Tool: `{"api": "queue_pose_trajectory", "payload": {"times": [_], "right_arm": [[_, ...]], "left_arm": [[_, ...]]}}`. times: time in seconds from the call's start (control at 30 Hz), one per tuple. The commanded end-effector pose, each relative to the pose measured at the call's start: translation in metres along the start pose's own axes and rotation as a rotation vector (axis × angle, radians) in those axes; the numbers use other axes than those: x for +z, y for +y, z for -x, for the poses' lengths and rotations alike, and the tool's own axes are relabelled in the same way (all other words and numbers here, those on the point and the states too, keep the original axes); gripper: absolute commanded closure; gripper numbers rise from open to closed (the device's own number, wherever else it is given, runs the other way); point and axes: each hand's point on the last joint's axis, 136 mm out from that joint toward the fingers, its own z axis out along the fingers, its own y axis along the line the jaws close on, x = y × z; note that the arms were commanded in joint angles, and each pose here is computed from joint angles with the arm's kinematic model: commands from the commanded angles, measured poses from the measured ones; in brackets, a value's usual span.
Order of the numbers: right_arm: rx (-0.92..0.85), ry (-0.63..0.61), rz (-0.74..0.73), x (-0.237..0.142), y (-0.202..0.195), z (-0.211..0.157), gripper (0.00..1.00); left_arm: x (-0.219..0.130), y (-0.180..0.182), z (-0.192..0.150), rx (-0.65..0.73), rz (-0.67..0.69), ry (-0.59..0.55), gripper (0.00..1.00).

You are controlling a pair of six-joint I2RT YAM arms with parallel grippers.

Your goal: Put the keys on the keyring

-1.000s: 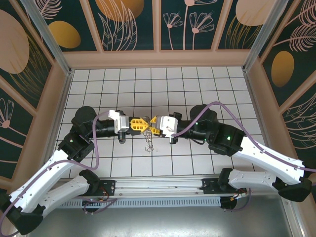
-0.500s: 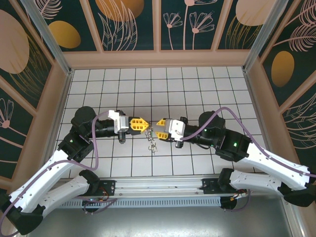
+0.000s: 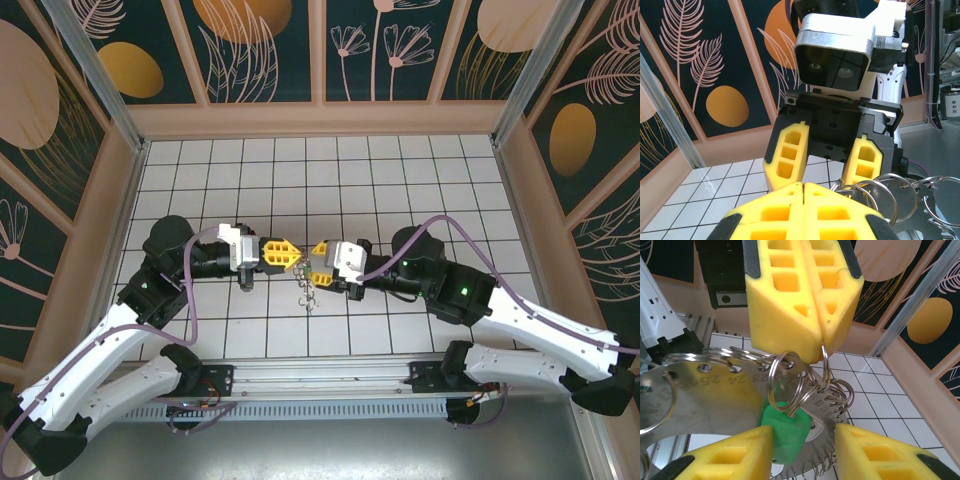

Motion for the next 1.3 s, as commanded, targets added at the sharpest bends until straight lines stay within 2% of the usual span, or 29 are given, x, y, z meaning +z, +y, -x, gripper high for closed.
{"api": "queue_pose_trajectory", "payload": {"times": [0.0,0.23,0.57,0.73,0.93,1.27], "right_arm": [[0.011,-0.049,0.011,0.003,0.001,0.009,0.63],[0.013,-0.061,0.028,0.008,0.004,0.008,0.62],[0.012,-0.079,0.043,0.014,0.006,0.009,0.68],[0.009,-0.076,0.027,0.012,0.003,0.009,0.84],[0.008,-0.044,-0.03,0.004,-0.006,0.005,0.97],[-0.022,-0.009,-0.171,-0.014,-0.031,0.009,1.0]], "left_arm": [[-0.003,-0.007,0.018,0.045,-0.025,-0.06,1.0],[-0.003,-0.008,0.018,0.042,-0.033,-0.062,1.0],[-0.003,-0.009,0.021,0.046,-0.041,-0.07,1.0],[-0.004,-0.008,0.021,0.047,-0.032,-0.069,1.0],[-0.004,-0.008,0.021,0.047,-0.029,-0.065,1.0],[-0.004,-0.005,0.014,0.05,-0.006,-0.035,1.0]]}}
